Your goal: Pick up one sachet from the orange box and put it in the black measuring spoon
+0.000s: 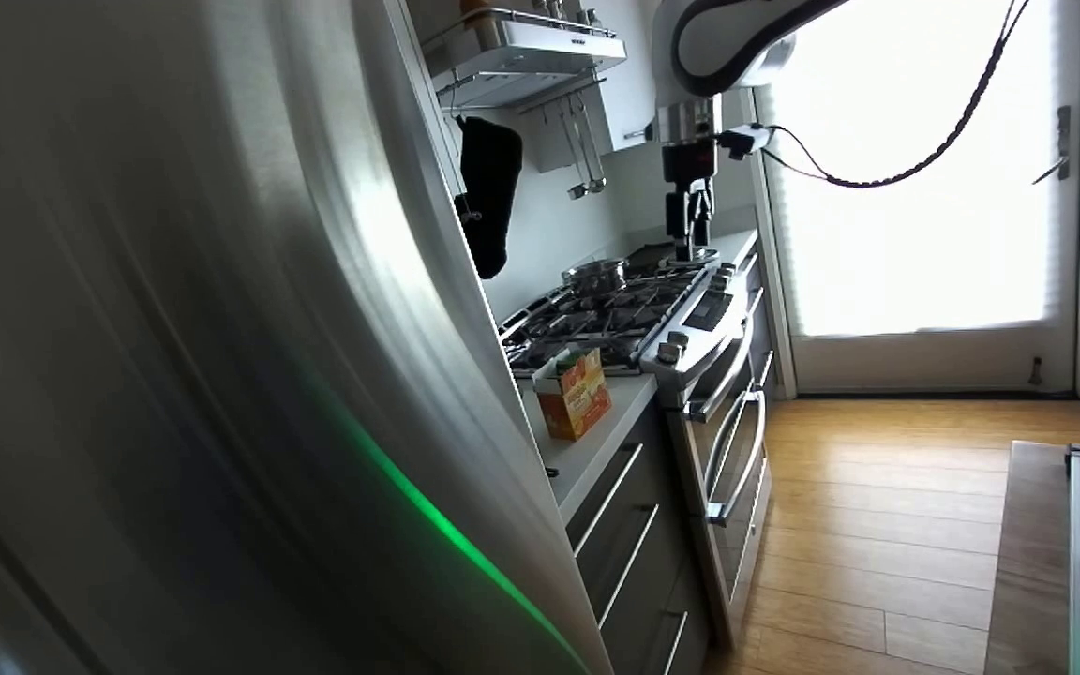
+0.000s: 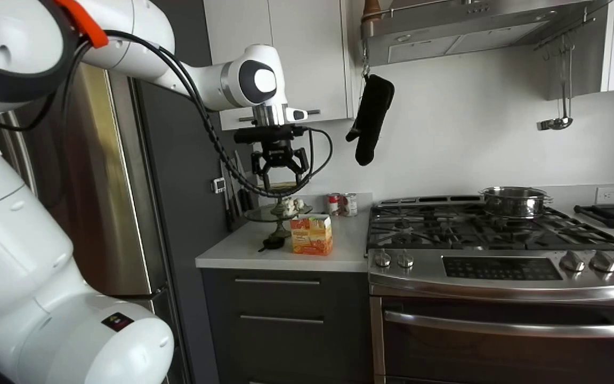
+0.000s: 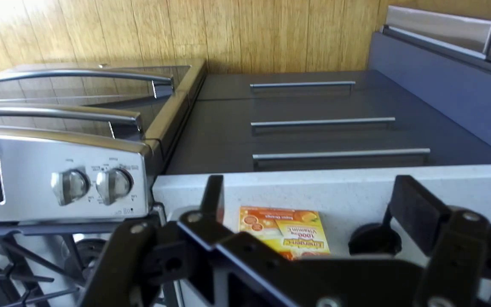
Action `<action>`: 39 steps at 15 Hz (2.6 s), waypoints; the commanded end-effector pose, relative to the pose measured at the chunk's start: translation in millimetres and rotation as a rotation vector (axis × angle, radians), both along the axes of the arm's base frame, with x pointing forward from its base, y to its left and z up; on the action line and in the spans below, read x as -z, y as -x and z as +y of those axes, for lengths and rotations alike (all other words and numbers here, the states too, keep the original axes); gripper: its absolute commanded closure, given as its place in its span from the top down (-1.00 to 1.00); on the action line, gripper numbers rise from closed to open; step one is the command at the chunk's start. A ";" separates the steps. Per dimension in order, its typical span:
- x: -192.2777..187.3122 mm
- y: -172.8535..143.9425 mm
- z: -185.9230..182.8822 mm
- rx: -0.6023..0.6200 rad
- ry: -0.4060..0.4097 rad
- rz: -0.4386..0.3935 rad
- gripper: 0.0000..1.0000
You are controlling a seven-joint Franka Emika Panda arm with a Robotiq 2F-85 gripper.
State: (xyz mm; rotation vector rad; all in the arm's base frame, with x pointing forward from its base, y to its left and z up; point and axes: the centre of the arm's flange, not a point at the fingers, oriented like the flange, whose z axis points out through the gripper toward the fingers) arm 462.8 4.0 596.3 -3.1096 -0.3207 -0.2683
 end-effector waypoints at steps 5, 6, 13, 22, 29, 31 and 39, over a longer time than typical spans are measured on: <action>-21.7 -104.0 27.7 0.148 -0.118 -0.109 1.00; -17.8 -120.1 29.7 0.176 -0.123 -0.126 1.00; 8.5 -143.4 38.0 0.173 -0.136 -0.113 1.00; 23.1 -197.5 34.4 0.158 -0.167 -0.130 1.00; 70.0 -249.0 45.7 0.078 -0.192 -0.081 1.00; 81.0 -259.6 48.2 0.082 -0.193 -0.068 0.90; 119.6 -286.2 50.9 0.084 -0.166 -0.027 -0.24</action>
